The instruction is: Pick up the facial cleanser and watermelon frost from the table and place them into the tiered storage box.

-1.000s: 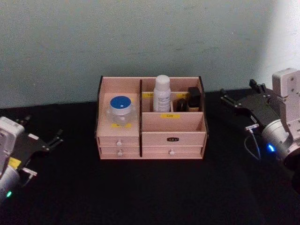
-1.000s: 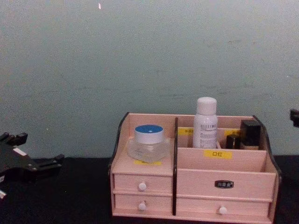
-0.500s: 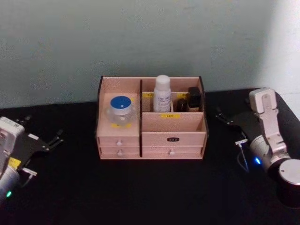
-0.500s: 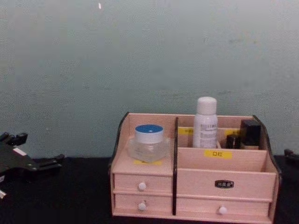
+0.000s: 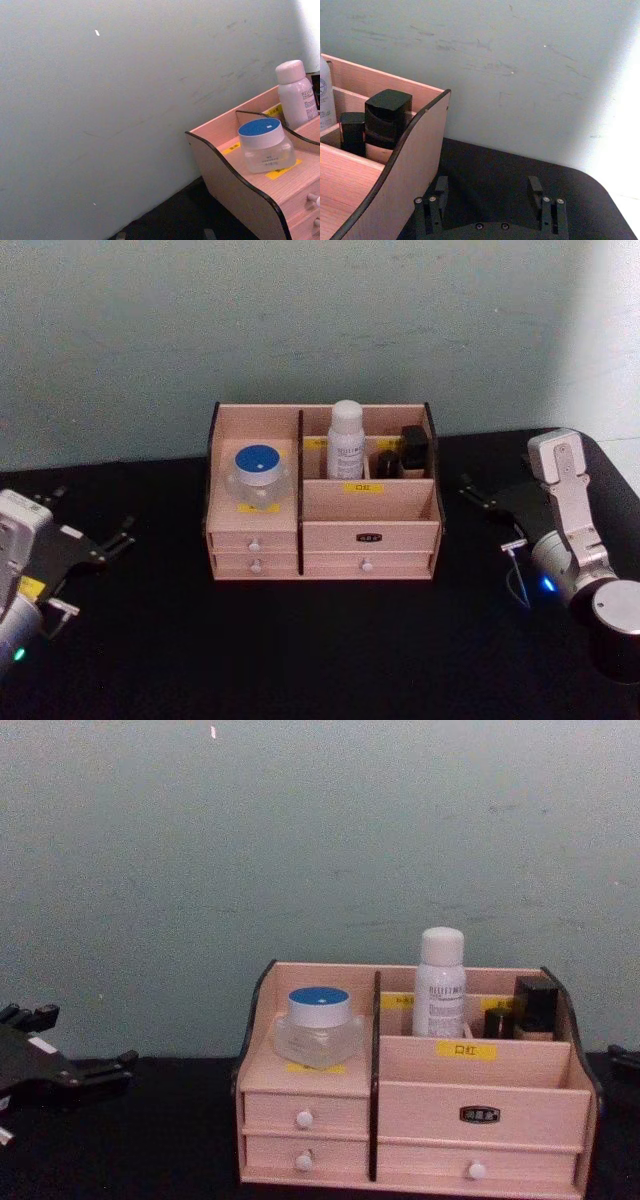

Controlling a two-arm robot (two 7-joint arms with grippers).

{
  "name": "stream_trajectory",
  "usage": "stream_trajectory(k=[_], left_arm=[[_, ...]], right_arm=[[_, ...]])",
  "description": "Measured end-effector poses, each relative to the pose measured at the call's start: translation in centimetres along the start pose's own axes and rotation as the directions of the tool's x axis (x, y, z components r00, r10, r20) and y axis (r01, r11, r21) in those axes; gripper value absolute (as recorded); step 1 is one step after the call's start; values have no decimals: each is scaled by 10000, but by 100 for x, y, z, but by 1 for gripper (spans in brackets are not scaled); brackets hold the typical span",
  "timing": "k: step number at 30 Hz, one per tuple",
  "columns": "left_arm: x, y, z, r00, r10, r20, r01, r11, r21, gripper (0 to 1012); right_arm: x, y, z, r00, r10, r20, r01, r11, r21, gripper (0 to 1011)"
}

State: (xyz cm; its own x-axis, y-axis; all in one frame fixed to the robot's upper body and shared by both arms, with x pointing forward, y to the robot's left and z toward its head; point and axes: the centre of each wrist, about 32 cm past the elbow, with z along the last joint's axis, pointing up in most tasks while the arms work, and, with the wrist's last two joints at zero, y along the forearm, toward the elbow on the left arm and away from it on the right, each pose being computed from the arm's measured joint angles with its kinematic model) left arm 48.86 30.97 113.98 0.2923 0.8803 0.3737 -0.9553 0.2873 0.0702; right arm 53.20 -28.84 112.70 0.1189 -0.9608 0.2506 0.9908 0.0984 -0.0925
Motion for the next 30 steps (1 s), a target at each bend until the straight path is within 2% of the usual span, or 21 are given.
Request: stream_trajectory(k=[30], left_arm=[[0,0,0,10000,0,0,0,10000,0,1001]], right_arm=[[1,-6,5,10000,-10,-18,10,10000,38,1003]])
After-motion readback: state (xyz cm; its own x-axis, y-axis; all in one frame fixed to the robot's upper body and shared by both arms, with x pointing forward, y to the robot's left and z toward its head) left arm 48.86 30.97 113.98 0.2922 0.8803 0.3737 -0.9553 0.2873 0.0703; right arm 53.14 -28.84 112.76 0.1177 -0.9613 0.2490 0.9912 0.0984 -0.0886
